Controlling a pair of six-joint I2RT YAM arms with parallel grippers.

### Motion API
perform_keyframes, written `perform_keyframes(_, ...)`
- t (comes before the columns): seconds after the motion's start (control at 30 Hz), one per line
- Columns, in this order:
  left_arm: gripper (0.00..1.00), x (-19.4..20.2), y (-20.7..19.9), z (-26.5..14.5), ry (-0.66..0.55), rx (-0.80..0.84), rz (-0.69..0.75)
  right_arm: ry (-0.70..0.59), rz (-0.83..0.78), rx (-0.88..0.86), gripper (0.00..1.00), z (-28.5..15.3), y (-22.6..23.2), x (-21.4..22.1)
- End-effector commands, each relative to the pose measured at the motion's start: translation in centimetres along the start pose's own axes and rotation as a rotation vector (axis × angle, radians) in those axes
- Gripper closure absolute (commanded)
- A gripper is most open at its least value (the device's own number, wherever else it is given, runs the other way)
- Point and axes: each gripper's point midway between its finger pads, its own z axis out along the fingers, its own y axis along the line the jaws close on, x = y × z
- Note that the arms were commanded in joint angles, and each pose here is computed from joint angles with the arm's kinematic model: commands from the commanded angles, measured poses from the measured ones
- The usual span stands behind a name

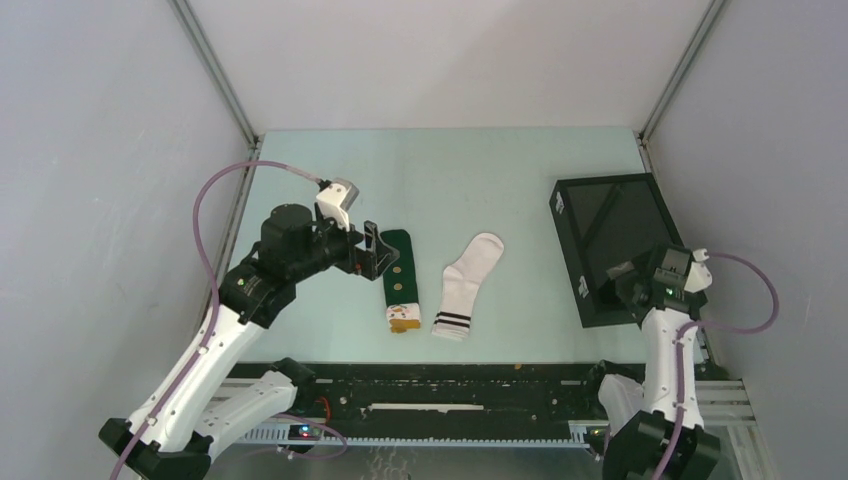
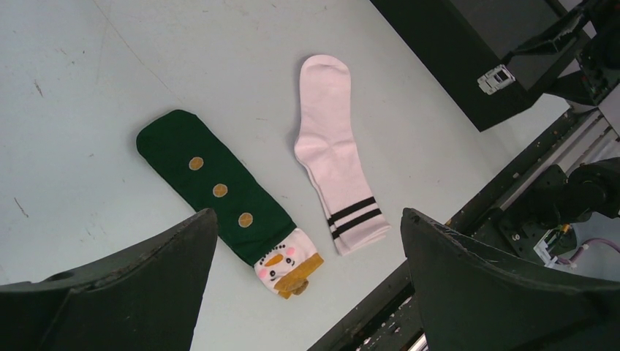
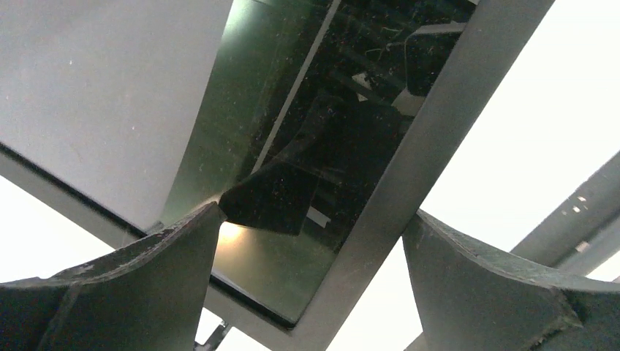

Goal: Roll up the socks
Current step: Move the storage box to the center of the board.

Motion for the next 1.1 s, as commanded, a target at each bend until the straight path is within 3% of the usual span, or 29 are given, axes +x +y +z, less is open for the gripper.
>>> perform_keyframes(0.0, 0.00, -1.1, -0.7, -0.9, -0.038, 0.016, -0.003, 0.162, -0.139, -0.274, 0.04, 1.1, 6.3, 3.7)
perform_keyframes(0.63, 0.00, -0.6, -0.4, -1.8, -0.050, -0.008, -0.017, 0.353, -0.511, -0.314, 0.05, 3.6, 15.2, 9.3)
perform_keyframes(0.8, 0.00, -0.3, -0.1, -2.3, -0.056, -0.029, -0.017, 0.340, -0.517, -0.311, 0.05, 3.0, 16.8, 8.1)
perform_keyframes(1.07, 0.00, -0.7, 0.6, -2.7, -0.079, -0.071, -0.007, 0.190, -0.464, -0.340, 0.03, -0.8, 18.8, 2.3)
